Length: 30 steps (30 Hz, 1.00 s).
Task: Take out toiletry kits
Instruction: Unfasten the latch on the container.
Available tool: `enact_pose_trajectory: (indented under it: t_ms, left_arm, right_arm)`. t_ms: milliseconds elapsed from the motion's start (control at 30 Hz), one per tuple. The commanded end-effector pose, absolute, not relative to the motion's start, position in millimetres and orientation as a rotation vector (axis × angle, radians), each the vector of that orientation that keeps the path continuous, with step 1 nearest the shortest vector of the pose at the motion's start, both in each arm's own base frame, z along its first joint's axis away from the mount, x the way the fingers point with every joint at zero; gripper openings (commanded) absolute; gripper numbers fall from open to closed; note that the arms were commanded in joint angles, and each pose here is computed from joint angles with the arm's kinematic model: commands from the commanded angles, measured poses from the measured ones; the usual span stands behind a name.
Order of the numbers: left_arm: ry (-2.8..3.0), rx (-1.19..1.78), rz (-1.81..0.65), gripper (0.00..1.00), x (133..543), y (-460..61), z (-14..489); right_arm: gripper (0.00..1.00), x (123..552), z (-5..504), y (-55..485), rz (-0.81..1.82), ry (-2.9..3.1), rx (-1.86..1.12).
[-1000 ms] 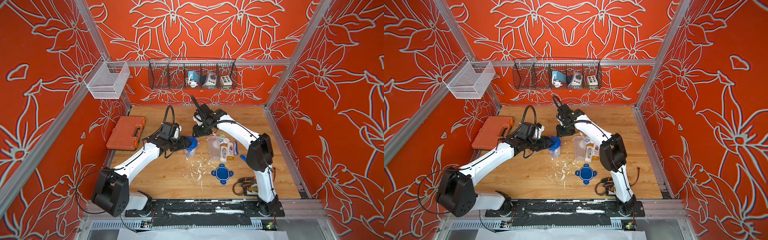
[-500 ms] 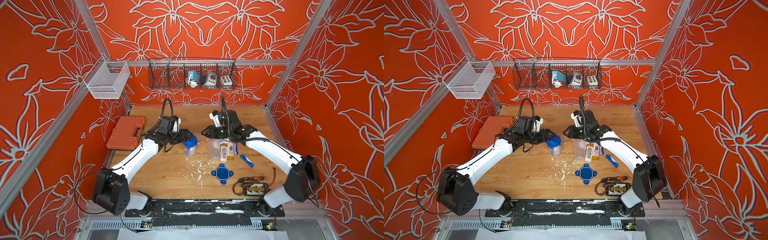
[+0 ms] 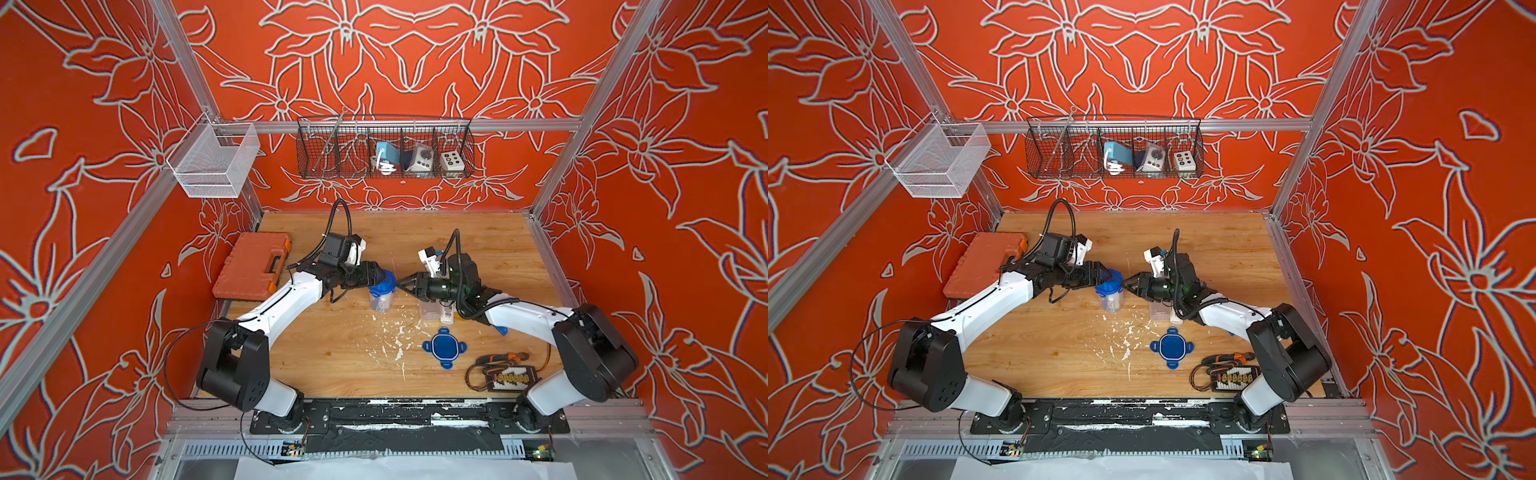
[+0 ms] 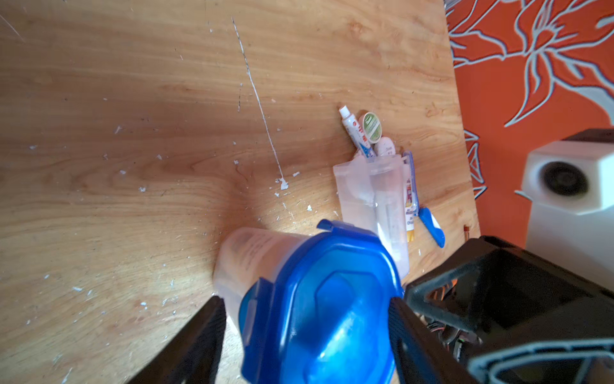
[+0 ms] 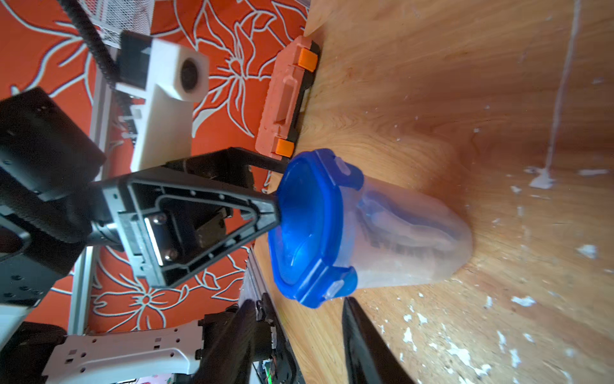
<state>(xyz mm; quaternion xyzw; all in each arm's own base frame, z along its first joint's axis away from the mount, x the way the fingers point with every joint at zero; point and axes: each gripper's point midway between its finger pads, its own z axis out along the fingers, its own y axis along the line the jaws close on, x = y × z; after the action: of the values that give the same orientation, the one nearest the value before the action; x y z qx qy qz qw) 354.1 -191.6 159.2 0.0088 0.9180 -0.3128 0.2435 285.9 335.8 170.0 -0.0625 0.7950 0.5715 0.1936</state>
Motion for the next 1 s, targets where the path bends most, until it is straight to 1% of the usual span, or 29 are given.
enact_pose_trajectory:
  t_ms: [0,167,367,533,633,767,867,967]
  left_arm:
    - [2.508,0.071,-0.834,0.75,352.4,-189.9,156.5]
    - [2.543,0.069,-0.820,0.74,351.2,-189.1,143.1]
    - [2.592,0.018,-0.805,0.70,342.2,-183.8,126.6]
    - [2.639,-0.031,-0.751,0.68,332.7,-174.2,108.0]
    - [2.668,-0.064,-0.697,0.68,328.3,-166.3,95.5]
    - [2.715,-0.115,-0.639,0.66,319.1,-156.8,75.5]
    - [2.750,-0.176,-0.581,0.66,310.5,-147.0,59.0]
    - [2.779,-0.227,-0.545,0.64,302.3,-140.3,45.6]
  right_arm:
    - [0.48,289.2,171.3,342.0,1.691,2.134,-0.140]
    - [0.50,290.8,168.4,350.2,1.773,2.086,-0.154]
    - [0.51,292.0,160.2,350.8,1.824,2.070,-0.118]
    - [0.43,290.4,166.2,358.1,1.953,1.998,-0.136]
    - [0.40,287.3,168.8,356.8,1.996,1.961,-0.134]
    - [0.38,283.4,172.2,357.0,2.024,1.947,-0.163]
    - [0.32,285.0,174.2,355.0,2.022,1.942,-0.156]
    - [0.29,290.7,172.0,343.8,2.014,1.938,-0.111]
